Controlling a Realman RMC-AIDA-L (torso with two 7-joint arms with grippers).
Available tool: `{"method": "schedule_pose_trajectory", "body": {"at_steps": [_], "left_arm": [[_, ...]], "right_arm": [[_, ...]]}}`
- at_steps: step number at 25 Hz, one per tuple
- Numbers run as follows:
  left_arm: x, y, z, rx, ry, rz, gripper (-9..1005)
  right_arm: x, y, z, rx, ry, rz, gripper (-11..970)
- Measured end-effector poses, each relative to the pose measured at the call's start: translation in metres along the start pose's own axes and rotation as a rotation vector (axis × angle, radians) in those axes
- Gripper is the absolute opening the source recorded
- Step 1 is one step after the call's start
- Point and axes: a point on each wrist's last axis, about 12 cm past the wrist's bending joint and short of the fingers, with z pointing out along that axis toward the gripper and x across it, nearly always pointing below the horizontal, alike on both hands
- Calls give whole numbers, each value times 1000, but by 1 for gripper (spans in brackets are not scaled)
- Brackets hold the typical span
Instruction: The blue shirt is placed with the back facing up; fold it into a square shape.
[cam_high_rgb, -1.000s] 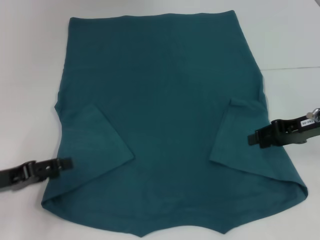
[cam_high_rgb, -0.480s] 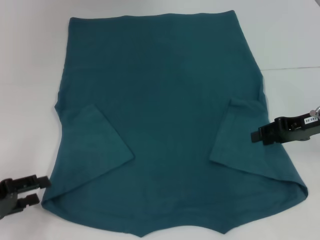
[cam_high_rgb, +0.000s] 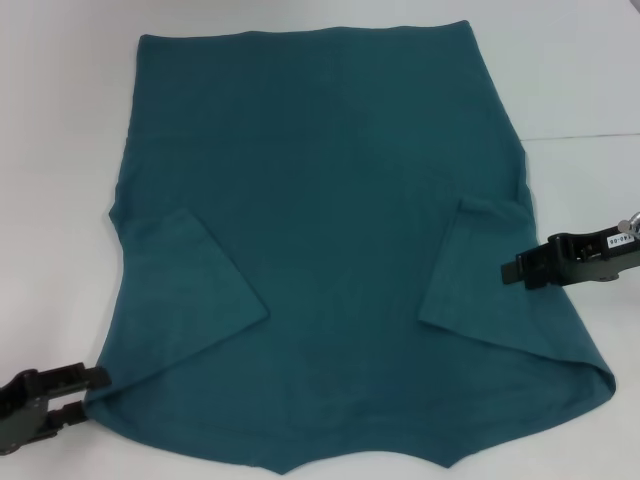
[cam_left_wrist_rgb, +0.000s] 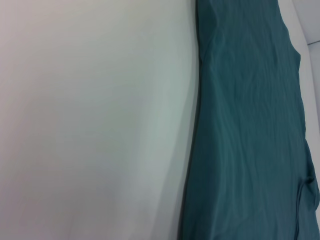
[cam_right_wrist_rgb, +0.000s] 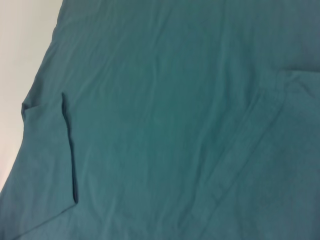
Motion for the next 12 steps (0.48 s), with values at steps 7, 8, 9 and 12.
{"method": "schedule_pose_trajectory", "body": {"at_steps": [7, 8, 9, 12], "left_arm": [[-3, -5, 12, 0, 16, 9, 646], [-4, -4, 13, -4, 17, 9, 642], [-4, -4, 14, -9, 16, 9, 639], [-6, -4, 15, -14, 11, 11, 629]], "right_arm": [[0, 0, 1, -4, -4, 1, 444], [0, 0, 1, -3, -4, 1, 444], [0, 0, 1, -3, -4, 2, 444], [0, 0, 0, -3, -4, 2, 444]]}}
